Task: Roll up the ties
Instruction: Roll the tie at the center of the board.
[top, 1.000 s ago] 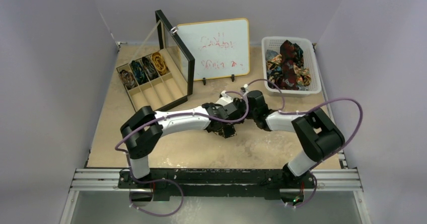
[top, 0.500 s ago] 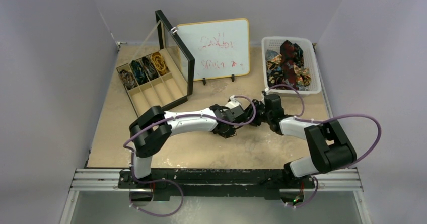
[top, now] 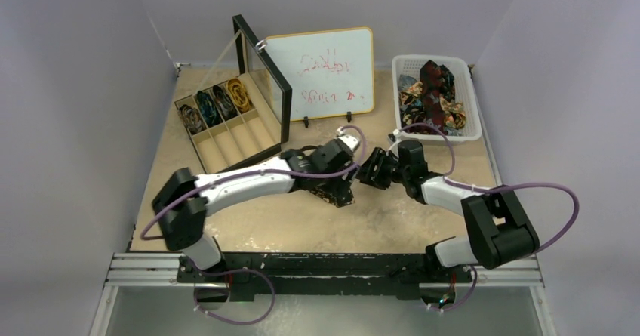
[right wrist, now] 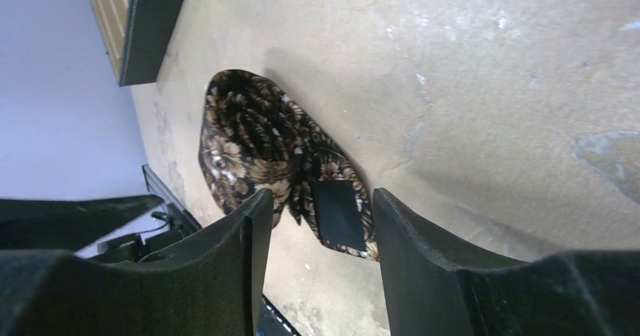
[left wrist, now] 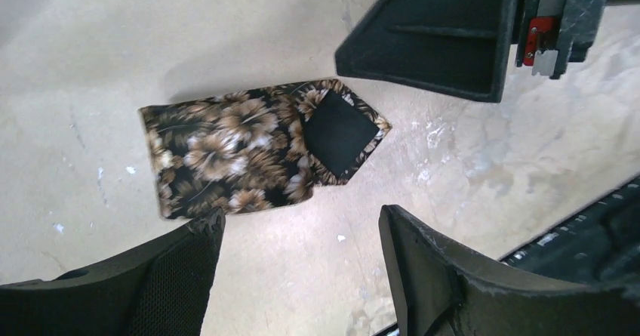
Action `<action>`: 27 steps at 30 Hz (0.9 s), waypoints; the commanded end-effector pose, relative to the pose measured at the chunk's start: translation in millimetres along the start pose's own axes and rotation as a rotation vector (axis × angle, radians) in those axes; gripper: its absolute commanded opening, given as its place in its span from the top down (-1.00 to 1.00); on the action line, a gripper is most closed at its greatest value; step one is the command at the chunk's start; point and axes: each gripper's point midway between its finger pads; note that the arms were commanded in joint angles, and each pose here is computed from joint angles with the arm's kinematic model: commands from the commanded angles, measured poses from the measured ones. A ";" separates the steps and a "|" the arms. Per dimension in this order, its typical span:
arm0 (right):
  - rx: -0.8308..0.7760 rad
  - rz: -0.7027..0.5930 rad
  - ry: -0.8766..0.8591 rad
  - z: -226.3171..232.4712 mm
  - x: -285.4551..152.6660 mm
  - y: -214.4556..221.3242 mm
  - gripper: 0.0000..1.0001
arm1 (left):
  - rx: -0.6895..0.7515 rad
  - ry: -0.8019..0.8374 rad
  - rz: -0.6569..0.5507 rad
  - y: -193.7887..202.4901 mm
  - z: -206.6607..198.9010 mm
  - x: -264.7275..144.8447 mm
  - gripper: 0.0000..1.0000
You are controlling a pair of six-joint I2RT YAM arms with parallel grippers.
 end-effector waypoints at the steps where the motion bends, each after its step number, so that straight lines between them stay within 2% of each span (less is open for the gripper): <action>1: -0.067 0.027 -0.125 32.5 -5.6 -0.8 -0.10 | -0.167 0.106 -0.152 -18.6 21.7 -34.5 -0.47; 5: -0.083 0.060 -0.171 44.2 -6.7 3.4 -0.13 | -0.275 0.119 -0.217 -12.5 51.0 -49.4 -0.54; 10: -0.096 0.100 -0.200 58.8 -1.6 17.4 -0.22 | -0.389 0.167 -0.209 5.0 80.2 -43.2 -0.57; 13: -0.102 0.129 -0.205 65.8 6.6 26.0 -0.25 | -0.425 0.254 -0.220 10.7 83.4 -38.8 -0.58; 17: -0.096 0.145 -0.190 66.7 19.9 28.7 -0.25 | -0.467 0.285 -0.220 17.9 92.3 -28.7 -0.58; 27: -0.093 0.185 -0.099 40.2 36.2 32.0 -0.08 | -0.517 0.352 -0.215 24.7 103.9 -8.7 -0.58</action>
Point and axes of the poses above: each gripper's point midway between its finger pads, its own x axis out along the fingers, its own z axis along the line the jaws close on, y = z × x, and after that the axes turned 13 degrees about x, right-handed
